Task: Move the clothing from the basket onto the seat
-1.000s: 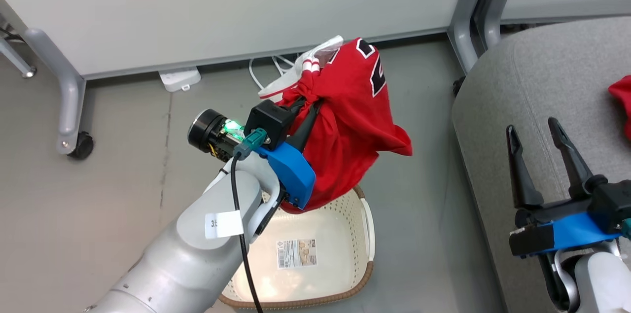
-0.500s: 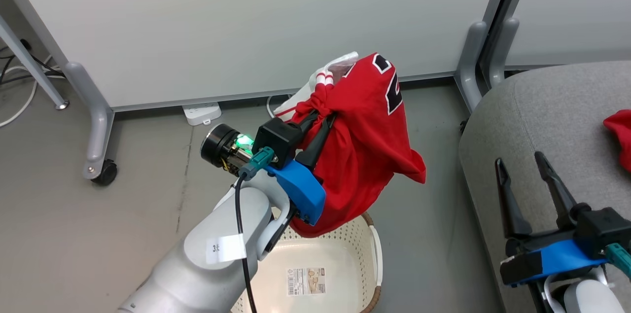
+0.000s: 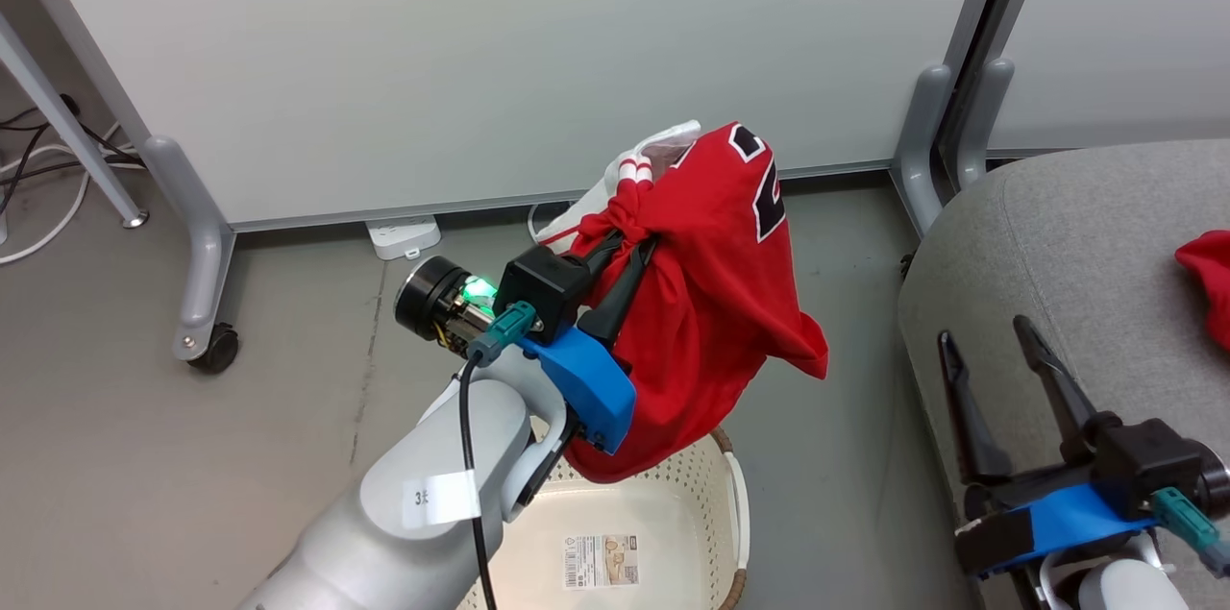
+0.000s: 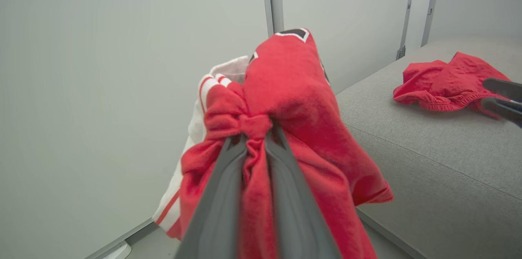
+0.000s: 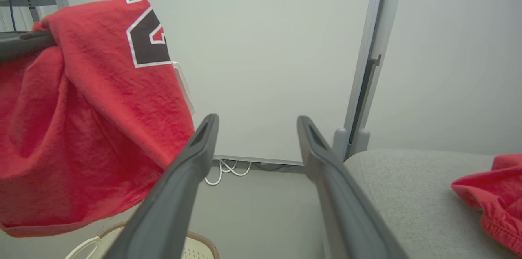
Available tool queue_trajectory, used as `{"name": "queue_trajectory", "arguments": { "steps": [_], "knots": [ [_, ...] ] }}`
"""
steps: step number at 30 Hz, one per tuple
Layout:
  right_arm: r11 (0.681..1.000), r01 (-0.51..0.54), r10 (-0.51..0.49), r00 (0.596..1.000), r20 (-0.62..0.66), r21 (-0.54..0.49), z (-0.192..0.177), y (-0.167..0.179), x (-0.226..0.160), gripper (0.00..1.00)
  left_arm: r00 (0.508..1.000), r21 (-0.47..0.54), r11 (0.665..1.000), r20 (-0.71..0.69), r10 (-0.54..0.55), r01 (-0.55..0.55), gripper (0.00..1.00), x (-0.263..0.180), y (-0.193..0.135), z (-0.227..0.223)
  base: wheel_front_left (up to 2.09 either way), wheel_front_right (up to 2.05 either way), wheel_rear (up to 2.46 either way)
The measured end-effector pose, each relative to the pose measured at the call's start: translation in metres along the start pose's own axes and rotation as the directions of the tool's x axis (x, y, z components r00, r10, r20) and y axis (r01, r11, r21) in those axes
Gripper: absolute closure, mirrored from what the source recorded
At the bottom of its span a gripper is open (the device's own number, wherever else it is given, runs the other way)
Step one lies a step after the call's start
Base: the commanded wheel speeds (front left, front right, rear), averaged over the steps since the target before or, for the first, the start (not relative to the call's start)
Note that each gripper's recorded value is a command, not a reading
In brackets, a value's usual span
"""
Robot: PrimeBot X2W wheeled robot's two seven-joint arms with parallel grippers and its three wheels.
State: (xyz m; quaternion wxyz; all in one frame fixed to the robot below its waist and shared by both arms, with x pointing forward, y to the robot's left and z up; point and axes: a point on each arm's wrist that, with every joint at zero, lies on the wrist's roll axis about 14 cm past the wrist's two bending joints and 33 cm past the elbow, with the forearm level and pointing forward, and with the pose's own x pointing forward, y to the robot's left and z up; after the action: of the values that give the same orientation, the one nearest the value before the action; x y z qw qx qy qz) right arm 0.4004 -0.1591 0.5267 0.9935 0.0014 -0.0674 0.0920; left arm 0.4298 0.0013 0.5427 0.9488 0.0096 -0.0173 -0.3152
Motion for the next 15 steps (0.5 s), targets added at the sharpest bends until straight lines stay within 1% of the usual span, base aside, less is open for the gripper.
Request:
{"name": "queue_trajectory", "arguments": {
  "steps": [4, 8, 15],
  "knots": [
    [0.998, -0.055, 0.055, 0.999, 0.004, -0.007, 0.002, 0.015, 0.004, 0.00, 1.000, -0.001, 1.000, -0.001, 0.000, 0.000, 1.00, 0.000, 0.000, -0.001, 0.00, 0.00, 0.00],
    [0.991, -0.134, 0.135, 0.991, 0.022, -0.022, 0.008, 0.037, 0.013, 0.00, 1.000, -0.004, 1.000, -0.002, -0.002, 0.002, 1.00, 0.001, 0.000, -0.002, 0.00, 0.00, 0.00],
    [0.960, -0.274, 0.277, 0.960, 0.049, -0.053, 0.018, 0.077, 0.030, 0.00, 1.000, -0.006, 1.000, -0.007, -0.006, 0.006, 1.00, 0.002, -0.001, -0.005, 0.00, 0.00, 0.00]
  ]
}}
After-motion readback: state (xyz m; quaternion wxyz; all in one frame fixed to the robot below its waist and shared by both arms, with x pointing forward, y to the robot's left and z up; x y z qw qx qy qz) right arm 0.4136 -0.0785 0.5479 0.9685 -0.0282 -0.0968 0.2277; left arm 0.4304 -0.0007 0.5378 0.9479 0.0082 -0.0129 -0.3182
